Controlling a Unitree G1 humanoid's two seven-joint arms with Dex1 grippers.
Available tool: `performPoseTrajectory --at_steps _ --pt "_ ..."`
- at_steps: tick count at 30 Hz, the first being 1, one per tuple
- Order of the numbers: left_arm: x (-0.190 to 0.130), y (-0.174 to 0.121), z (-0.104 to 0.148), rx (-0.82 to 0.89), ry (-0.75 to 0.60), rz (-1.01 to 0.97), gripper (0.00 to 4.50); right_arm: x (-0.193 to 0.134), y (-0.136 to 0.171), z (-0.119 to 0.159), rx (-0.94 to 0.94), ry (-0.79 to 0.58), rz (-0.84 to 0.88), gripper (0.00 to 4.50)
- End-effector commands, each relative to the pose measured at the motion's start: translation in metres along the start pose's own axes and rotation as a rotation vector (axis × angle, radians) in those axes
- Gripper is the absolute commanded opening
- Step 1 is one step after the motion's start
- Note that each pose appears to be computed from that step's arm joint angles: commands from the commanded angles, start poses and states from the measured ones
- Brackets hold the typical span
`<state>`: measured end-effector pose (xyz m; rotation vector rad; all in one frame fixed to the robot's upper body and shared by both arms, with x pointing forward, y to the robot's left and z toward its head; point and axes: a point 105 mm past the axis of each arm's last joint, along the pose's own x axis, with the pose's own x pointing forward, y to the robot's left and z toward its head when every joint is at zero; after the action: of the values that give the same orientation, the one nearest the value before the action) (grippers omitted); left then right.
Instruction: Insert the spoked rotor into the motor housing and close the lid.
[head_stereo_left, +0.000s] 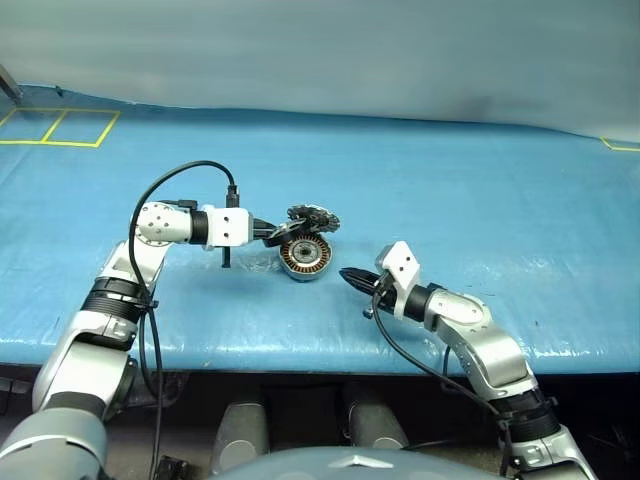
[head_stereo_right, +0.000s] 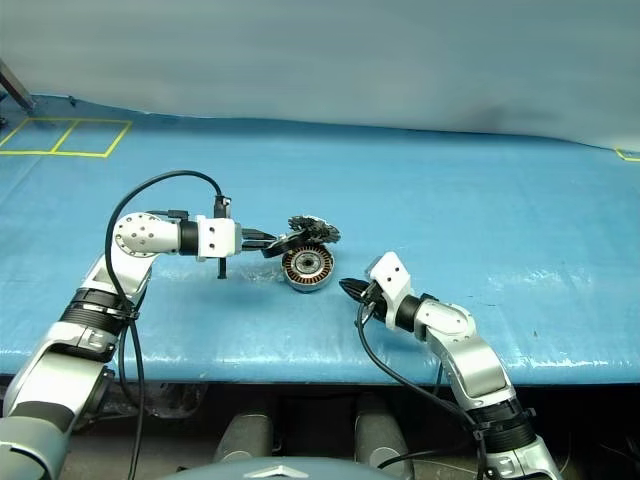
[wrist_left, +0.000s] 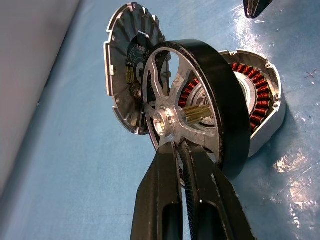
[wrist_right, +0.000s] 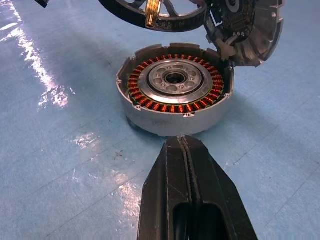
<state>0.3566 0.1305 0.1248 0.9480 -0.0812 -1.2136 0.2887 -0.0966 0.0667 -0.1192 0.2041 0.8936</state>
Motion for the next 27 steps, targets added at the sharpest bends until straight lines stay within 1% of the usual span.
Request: performPoseTrajectory --at_steps 1,5,8,18,27 --pt "0.001 0.015 0.013 0.062 -0.040 0.044 0.01 -0.001 -0.004 0.017 0.020 -0.121 -0.019 0.00" --pt "0.004 0.015 0.014 0.067 -0.047 0.042 0.01 0.000 -0.001 0.018 0.075 -0.195 0.001 0.00" --pt "0.005 0.015 0.014 0.071 -0.050 0.039 0.01 0.000 0.001 0.014 0.095 -0.215 0.013 0.00" --pt "0.012 0.011 0.019 0.082 -0.067 -0.006 0.01 0.001 0.007 0.000 0.106 -0.191 0.019 0.00" --pt "0.019 0.010 0.019 0.130 -0.043 -0.035 0.01 0.002 0.006 -0.001 0.104 -0.194 0.007 0.00"
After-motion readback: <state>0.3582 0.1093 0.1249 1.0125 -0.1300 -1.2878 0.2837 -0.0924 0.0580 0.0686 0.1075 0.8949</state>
